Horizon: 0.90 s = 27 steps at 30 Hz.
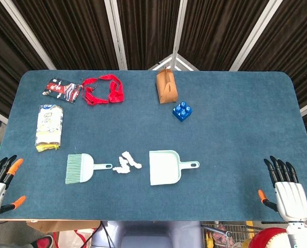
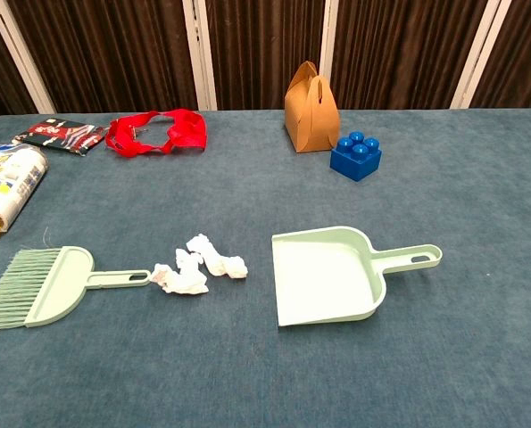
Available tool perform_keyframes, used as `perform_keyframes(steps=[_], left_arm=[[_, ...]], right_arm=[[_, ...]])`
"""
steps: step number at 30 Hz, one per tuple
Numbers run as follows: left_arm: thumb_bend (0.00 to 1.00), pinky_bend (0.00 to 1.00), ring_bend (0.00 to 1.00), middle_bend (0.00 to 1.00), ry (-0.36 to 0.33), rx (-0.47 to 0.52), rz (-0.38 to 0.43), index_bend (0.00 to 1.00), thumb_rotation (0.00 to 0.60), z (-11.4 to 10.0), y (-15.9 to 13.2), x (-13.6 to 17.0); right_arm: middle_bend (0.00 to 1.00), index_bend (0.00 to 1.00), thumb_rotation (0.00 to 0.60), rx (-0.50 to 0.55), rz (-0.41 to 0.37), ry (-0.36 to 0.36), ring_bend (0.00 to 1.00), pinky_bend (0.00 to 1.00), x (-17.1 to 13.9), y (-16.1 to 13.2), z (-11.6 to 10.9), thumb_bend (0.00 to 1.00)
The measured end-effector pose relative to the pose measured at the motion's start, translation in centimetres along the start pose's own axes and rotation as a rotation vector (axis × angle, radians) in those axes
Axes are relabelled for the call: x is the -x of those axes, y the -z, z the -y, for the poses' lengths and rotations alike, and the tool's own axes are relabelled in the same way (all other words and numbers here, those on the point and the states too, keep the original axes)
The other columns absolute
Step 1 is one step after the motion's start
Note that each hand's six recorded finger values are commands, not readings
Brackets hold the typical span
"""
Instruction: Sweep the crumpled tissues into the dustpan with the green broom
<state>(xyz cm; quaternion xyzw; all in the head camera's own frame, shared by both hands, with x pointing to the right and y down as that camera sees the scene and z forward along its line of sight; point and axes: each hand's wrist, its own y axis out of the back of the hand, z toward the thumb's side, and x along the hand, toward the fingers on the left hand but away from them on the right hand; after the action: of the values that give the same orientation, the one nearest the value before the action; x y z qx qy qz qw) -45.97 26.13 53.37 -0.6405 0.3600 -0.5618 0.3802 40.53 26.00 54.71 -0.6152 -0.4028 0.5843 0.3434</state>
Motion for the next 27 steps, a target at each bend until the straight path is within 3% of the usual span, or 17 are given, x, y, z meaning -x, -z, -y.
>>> perform_keyframes(steps=[21,22,24,27], left_arm=[[0.0,0.0,0.0,0.0,0.005,-0.003,0.0,0.0,0.6,0.0,0.0,0.0],[0.0,0.0,0.0,0.0,0.005,-0.001,-0.001,0.0,0.6,0.0,0.0,0.0],[0.0,0.0,0.0,0.0,0.006,-0.001,0.0,0.0,0.6,0.0,0.0,0.0],[0.0,0.0,0.0,0.0,0.006,-0.005,0.01,0.0,0.6,0.0,-0.2,0.0]], right_arm=[[0.0,0.0,0.6,0.021,-0.01,-0.058,0.0,0.02,0.3,-0.5,0.7,0.34],[0.01,0.0,0.6,0.021,-0.015,-0.06,0.02,0.08,0.4,-0.6,0.7,0.34],[0.13,0.0,0.6,0.02,-0.03,-0.066,0.14,0.29,1.0,-1.1,0.8,0.34],[0.5,0.0,0.6,0.016,-0.046,-0.062,0.52,0.62,2.0,-1.8,1.0,0.34]])
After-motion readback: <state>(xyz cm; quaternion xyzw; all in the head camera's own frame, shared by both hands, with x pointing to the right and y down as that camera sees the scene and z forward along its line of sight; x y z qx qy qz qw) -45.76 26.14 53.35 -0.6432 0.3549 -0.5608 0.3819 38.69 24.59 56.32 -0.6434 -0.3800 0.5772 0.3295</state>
